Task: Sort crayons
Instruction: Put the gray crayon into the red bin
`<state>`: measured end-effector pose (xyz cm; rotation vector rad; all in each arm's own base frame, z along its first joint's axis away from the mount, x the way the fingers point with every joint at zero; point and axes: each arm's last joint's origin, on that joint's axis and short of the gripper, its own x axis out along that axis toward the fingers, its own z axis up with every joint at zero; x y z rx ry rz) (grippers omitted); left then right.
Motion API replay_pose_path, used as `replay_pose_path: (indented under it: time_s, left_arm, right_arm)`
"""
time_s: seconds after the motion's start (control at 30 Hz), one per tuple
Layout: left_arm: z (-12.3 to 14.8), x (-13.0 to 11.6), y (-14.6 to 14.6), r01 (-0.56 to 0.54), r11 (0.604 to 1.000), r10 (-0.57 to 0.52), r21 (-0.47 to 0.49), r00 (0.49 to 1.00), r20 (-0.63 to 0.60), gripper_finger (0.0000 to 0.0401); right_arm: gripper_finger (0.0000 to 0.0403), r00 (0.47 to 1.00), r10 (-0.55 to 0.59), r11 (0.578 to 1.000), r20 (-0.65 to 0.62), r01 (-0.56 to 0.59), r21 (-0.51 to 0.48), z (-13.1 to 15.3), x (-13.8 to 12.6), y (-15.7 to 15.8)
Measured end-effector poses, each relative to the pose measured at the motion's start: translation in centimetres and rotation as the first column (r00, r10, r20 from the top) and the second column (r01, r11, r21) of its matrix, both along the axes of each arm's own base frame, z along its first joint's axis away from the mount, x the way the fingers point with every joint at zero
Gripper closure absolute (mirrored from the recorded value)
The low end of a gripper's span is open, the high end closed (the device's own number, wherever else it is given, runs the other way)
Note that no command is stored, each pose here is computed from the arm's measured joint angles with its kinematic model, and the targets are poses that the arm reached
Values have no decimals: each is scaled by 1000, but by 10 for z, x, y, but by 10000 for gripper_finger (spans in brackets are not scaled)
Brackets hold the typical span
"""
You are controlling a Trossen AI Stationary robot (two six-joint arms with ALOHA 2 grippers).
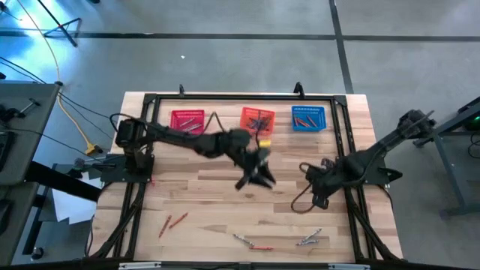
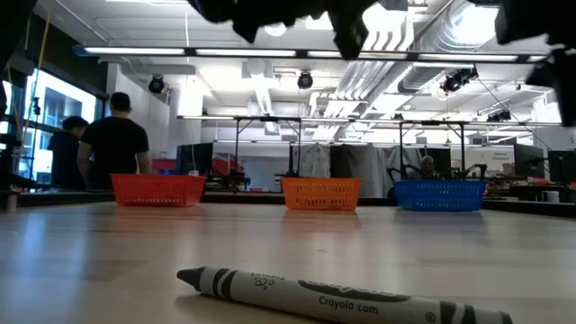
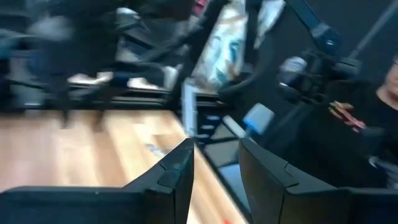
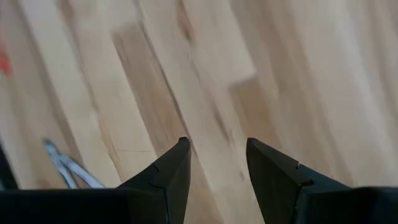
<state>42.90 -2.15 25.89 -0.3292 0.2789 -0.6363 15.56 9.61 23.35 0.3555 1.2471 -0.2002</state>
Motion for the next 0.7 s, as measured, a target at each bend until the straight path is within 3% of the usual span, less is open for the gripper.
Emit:
replay_pose_path:
  time_s: [0.17, 0.37, 0.5, 0.7]
  left_arm:
    - [-5, -5, -54, -41, 998, 44, 45, 998, -44, 290]
    - [-9, -14, -97, -89, 991, 97, 98, 993, -72, 290]
    - [-9, -21, -123, -127, 984, 135, 126, 989, -59, 291]
    - [-9, -33, -153, -244, 959, 252, 146, 967, -39, 291]
  right_arm:
    - [253, 980, 88, 996, -176, -91, -6, -29, 7, 27]
    - [253, 915, 210, 977, -345, -210, 37, -63, 4, 61]
    - [254, 910, 272, 961, -312, -271, 48, -74, 0, 81]
    - [254, 910, 390, 914, -141, -364, 180, -82, 4, 117]
